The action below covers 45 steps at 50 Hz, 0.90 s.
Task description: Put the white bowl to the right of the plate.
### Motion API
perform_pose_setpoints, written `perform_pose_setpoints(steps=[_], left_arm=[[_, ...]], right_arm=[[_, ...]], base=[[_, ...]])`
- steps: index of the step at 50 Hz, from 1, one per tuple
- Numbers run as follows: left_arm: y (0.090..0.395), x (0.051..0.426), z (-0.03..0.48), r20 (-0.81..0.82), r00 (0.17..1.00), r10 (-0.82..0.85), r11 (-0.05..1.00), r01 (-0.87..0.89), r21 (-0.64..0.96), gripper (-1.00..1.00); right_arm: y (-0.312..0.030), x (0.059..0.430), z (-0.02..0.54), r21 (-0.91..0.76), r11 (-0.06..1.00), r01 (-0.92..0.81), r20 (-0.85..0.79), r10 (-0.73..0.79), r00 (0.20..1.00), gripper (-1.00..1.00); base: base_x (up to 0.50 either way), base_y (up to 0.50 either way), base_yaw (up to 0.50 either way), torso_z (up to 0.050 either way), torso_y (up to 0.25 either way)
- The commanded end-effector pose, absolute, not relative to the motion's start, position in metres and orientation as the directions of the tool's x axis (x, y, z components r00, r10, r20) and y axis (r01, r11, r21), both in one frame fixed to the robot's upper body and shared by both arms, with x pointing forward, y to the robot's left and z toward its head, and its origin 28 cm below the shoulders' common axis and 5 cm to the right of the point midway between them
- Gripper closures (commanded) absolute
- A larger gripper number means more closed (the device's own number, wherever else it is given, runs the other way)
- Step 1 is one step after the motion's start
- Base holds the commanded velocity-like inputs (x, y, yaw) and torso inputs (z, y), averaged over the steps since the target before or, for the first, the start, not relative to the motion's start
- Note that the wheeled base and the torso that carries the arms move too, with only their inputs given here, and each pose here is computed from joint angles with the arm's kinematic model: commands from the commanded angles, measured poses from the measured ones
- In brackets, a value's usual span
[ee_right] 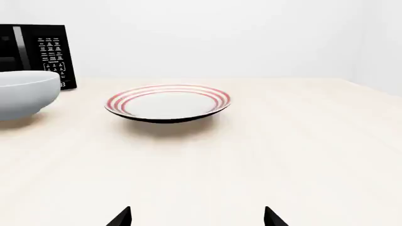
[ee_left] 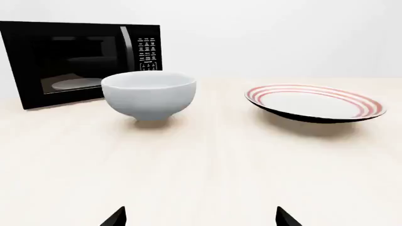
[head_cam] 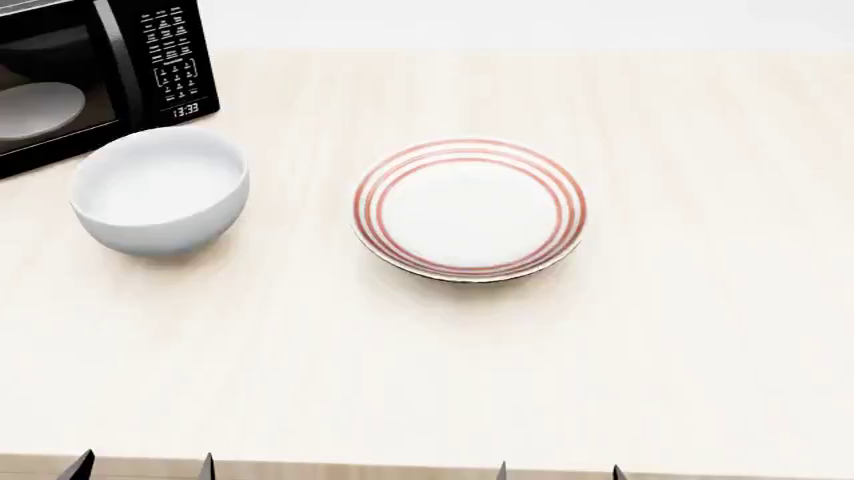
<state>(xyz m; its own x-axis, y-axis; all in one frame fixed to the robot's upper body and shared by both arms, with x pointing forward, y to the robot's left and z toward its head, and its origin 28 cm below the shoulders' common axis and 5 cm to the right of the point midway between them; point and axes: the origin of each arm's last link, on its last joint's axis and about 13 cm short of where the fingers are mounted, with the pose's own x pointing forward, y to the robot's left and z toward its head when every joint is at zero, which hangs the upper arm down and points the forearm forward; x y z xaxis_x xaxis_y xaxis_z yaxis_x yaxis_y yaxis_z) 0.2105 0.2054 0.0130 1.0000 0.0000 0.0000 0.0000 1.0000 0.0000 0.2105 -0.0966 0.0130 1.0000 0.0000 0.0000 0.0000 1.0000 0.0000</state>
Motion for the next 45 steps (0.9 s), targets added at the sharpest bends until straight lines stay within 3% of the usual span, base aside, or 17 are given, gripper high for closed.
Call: perform_pose_setpoints(steps=[1, 3, 6, 12, 19, 28, 38, 45], left_arm=[[0.205, 0.21, 0.014, 0.0, 1.0, 0.0, 1.0, 0.0, 0.0, -1.0], [0.205, 0.211, 0.011, -0.026, 1.0, -0.008, 1.0, 0.008, -0.013, -1.0], [0.206, 0.212, 0.014, -0.051, 0.999, 0.013, 1.0, -0.012, 0.015, -1.0], [0.216, 0.218, 0.035, -0.132, 0.99, 0.045, 0.999, -0.043, 0.021, -1.0], [0.224, 0.226, 0.09, -0.068, 0.995, 0.068, 0.998, -0.067, 0.009, -1.0], [0.225, 0.221, 0.137, 0.0, 0.999, 0.051, 0.998, -0.051, 0.037, -1.0], [0.222, 0.211, 0.152, 0.034, 0.999, 0.022, 0.998, -0.024, 0.058, -1.0], [0.223, 0.21, 0.155, 0.044, 0.999, 0.024, 0.998, -0.027, 0.057, -1.0]], right_arm=[[-0.096, 0.21, 0.014, 0.0, 1.0, 0.0, 0.0, 0.0, 1.0, -1.0], [-0.097, 0.211, 0.015, 0.07, 0.997, -0.044, -0.064, 0.048, 0.997, -1.0], [-0.099, 0.213, 0.015, -0.027, 1.0, 0.005, -0.06, -0.007, 0.998, -1.0], [-0.102, 0.228, 0.041, -0.025, 0.998, 0.053, -0.069, -0.055, 0.996, -1.0], [-0.104, 0.236, 0.104, -0.039, 0.996, 0.082, 0.064, -0.079, 0.995, -1.0], [-0.108, 0.234, 0.159, -0.041, 0.99, 0.138, 0.062, -0.135, 0.989, -1.0], [-0.118, 0.227, 0.185, 0.036, 0.996, 0.076, 0.08, -0.079, 0.994, -1.0], [-0.119, 0.226, 0.186, 0.054, 0.997, 0.057, 0.074, -0.061, 0.995, -1.0]], base=[[0.0, 0.0, 0.0, 0.0, 0.0], [0.0, 0.0, 0.0, 0.0, 0.0], [0.0, 0.0, 0.0, 0.0, 0.0], [0.0, 0.0, 0.0, 0.0, 0.0], [0.0, 0.0, 0.0, 0.0, 0.0], [0.0, 0.0, 0.0, 0.0, 0.0], [0.0, 0.0, 0.0, 0.0, 0.0], [0.03, 0.41, 0.0, 0.0, 0.0]])
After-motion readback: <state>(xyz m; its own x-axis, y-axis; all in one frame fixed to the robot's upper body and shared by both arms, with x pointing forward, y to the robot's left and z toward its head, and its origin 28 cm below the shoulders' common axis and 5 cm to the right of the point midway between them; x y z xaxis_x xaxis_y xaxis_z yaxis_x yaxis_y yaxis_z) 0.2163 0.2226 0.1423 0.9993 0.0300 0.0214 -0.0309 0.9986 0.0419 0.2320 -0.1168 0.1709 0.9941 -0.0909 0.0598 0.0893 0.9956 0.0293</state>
